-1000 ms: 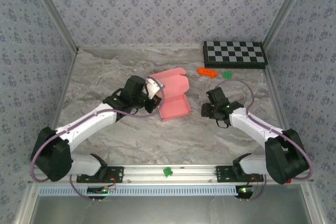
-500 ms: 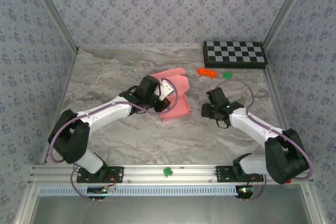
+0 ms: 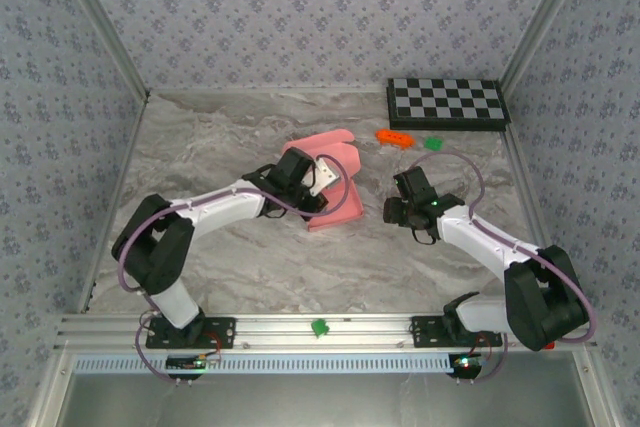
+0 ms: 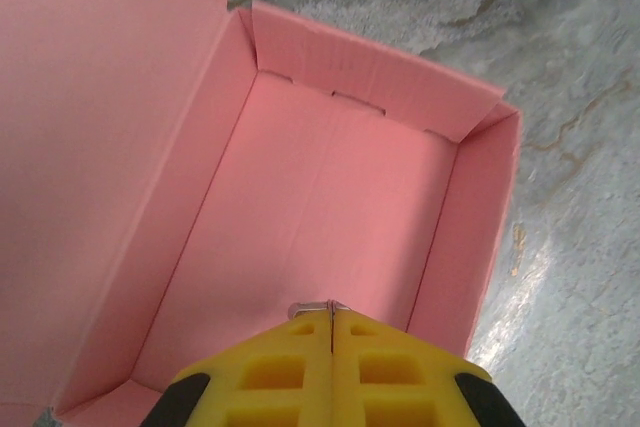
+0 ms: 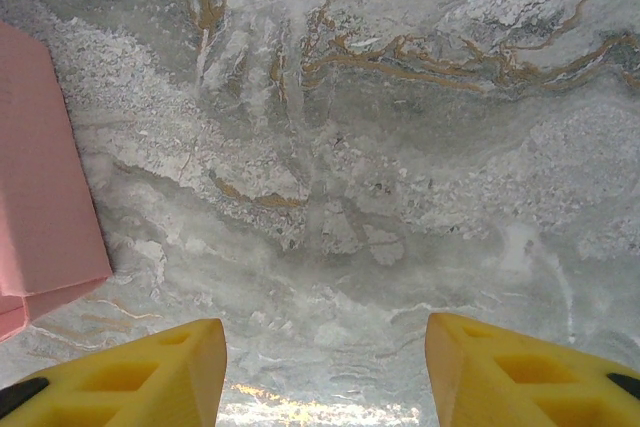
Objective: Fold the paper box
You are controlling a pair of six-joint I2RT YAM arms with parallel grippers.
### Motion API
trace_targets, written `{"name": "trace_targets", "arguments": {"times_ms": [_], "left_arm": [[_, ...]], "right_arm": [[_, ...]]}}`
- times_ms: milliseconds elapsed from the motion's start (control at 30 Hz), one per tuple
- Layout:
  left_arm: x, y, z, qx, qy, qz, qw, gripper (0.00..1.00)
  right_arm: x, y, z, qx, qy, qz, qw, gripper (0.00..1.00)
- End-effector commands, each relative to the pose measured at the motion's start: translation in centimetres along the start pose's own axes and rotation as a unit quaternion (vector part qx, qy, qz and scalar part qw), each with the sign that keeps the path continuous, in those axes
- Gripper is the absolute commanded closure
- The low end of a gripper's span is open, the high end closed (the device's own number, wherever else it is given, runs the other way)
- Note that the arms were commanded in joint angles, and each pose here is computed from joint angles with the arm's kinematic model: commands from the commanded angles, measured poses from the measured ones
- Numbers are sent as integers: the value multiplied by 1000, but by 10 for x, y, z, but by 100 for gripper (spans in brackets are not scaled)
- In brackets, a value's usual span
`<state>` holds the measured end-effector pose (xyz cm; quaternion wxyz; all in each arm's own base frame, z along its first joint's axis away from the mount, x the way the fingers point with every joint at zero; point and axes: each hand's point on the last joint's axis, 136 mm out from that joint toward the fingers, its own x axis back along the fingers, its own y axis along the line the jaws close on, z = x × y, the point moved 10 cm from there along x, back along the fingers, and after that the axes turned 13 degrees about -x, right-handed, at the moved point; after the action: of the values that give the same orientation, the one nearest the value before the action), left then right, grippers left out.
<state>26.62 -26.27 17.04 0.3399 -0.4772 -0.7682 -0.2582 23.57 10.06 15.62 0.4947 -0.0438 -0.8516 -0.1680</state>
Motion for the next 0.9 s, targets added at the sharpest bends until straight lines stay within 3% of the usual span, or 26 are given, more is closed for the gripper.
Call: {"name": "trace_targets", "arguments": {"times_ms": [0, 567, 867], "left_arm": [[-4, 2, -5, -14, 12, -2, 1000, 100], [-40, 7, -14, -19, 48, 26, 998, 100], [-51, 7, -20, -19, 50, 44, 998, 92]], "right_arm": [[-4, -3, 2, -2, 7, 7, 1000, 43], [-5, -6, 5, -1, 14, 14, 1000, 43], [-4, -8, 7, -1, 16, 19, 1000, 43]]}}
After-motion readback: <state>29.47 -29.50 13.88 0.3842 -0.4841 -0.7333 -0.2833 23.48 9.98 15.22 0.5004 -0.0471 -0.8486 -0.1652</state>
